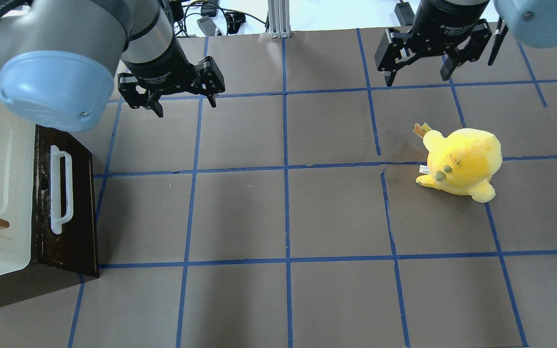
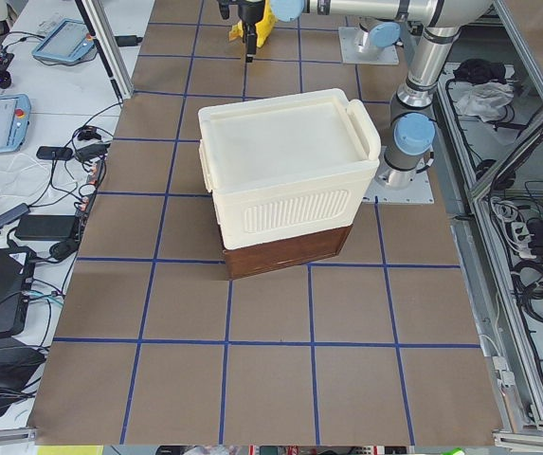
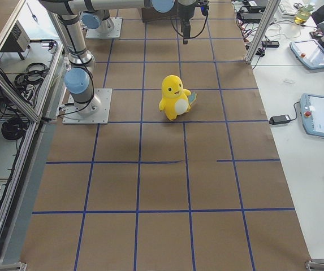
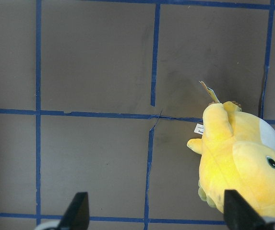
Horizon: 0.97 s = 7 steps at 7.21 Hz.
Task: Pull drawer sideways
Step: 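Move the left gripper down toward the white drawer handle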
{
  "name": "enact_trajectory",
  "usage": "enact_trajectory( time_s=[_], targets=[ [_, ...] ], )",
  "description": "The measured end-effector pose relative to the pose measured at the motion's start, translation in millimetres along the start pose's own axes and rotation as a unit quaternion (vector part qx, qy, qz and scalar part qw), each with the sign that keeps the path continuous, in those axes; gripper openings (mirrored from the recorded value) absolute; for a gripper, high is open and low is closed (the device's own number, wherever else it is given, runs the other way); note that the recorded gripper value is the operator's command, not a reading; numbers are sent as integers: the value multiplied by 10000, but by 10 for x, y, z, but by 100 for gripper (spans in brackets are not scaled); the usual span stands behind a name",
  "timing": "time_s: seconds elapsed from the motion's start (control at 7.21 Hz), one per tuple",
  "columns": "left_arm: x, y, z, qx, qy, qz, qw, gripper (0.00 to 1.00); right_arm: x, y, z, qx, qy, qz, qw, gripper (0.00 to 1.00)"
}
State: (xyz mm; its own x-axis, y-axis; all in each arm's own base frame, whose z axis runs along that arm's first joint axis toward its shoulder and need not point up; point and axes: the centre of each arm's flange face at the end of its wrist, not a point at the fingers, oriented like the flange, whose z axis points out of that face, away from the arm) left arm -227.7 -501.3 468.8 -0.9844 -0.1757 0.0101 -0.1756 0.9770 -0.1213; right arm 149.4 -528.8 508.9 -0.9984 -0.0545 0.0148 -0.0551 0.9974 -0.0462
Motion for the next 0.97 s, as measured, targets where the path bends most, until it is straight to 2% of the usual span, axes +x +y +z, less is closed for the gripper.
enact_trajectory(
  time_s=[0.28, 0.42, 0.55, 0.69, 0.83, 0.97],
  targets=[
    [141, 17, 393, -163, -431, -349, 9983, 100, 0, 0, 0, 0, 0, 0, 10000, 100],
    [126, 20, 621, -230, -799, -446, 9955, 100, 0, 0, 0, 0, 0, 0, 10000, 100],
    [40, 32, 810, -248, -1356, -406, 9896, 100, 0, 0, 0, 0, 0, 0, 10000, 100],
    [-84, 56, 978, -270, -2014, -280, 9787, 100, 0, 0, 0, 0, 0, -1, 10000, 100],
    [-208, 91, 1129, -314, -2671, -100, 9631, 100, 0, 0, 0, 0, 0, -3, 10000, 100],
    [-313, 137, 1271, -378, -3188, 77, 9470, 100, 0, 0, 0, 0, 0, -2, 10000, 100]
  ],
)
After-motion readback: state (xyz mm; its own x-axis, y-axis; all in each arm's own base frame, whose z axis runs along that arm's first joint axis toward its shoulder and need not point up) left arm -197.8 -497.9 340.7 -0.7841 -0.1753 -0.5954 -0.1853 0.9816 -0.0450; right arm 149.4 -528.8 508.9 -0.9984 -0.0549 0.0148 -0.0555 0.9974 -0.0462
